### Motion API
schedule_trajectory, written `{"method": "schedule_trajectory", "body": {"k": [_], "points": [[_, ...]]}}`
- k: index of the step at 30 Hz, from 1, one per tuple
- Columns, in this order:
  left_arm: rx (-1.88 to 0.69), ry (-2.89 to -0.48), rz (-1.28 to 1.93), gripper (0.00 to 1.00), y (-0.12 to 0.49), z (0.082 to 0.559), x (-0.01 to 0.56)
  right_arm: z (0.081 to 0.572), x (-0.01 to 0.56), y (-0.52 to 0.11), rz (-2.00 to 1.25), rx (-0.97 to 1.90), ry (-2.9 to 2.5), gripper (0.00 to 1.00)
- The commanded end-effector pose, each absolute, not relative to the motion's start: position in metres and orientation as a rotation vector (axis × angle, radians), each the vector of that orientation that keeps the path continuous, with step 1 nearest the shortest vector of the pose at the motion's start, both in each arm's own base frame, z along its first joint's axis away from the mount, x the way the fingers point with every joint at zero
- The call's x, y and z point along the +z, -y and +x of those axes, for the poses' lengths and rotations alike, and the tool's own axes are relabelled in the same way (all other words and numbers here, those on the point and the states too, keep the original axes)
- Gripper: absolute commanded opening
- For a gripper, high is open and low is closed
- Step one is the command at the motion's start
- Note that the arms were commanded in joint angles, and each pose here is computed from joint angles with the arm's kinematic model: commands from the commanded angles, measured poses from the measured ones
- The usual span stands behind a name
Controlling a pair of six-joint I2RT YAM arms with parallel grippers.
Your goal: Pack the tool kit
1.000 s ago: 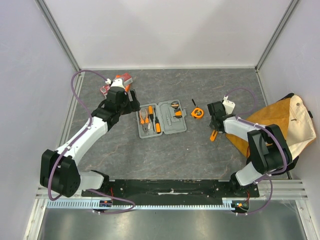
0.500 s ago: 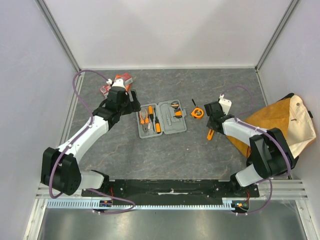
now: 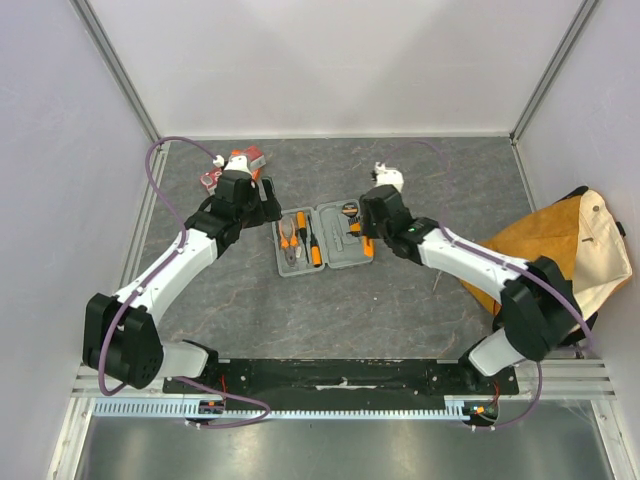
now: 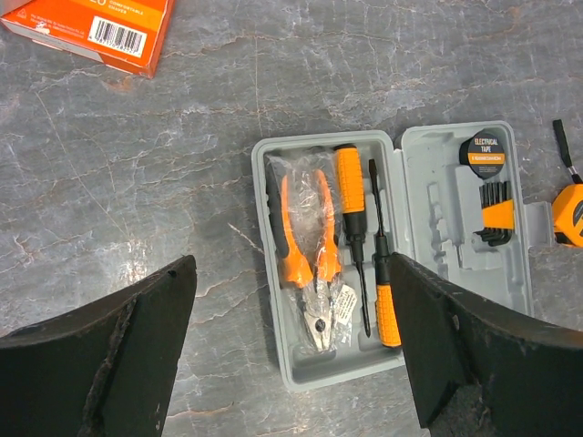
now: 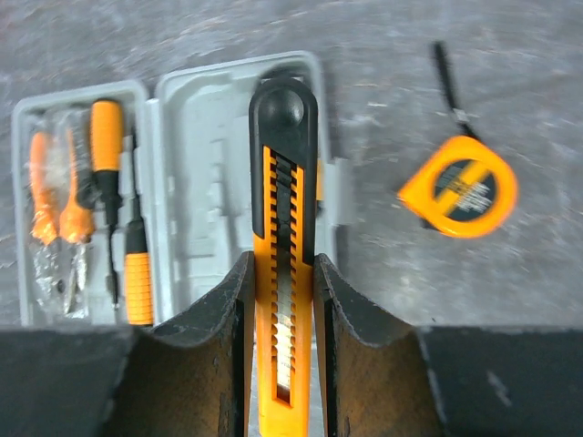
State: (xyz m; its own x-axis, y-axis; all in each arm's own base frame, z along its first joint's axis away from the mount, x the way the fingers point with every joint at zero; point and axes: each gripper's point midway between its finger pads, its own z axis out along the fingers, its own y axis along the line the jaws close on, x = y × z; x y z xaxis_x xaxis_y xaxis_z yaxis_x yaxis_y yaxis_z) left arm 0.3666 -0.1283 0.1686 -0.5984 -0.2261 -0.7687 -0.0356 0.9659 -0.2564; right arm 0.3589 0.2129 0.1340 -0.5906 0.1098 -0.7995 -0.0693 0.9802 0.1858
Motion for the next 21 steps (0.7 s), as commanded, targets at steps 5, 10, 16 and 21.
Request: {"method": "schedule_trajectory", "body": {"k": [5, 10, 16, 21], "points": [[-0.3, -2.175, -0.177, 0.91, 0.136, 0.377, 0.182, 0.369, 0.129, -0.299, -0.245, 0.34, -2.178, 0.18], [-0.329, -2.187, -0.15, 0.91, 0.141, 0.376, 0.179, 0.372, 0.106, -0.32, -0.315, 0.325, -2.2, 0.18], [-0.351, -2.2, -0.139, 0.91, 0.146, 0.377, 0.176, 0.379, 0.088, -0.329, -0.345, 0.309, -2.224, 0.18], [-0.354, -2.212, -0.137, 0.91, 0.147, 0.377, 0.172, 0.383, 0.073, -0.329, -0.319, 0.289, -2.244, 0.17]]}}
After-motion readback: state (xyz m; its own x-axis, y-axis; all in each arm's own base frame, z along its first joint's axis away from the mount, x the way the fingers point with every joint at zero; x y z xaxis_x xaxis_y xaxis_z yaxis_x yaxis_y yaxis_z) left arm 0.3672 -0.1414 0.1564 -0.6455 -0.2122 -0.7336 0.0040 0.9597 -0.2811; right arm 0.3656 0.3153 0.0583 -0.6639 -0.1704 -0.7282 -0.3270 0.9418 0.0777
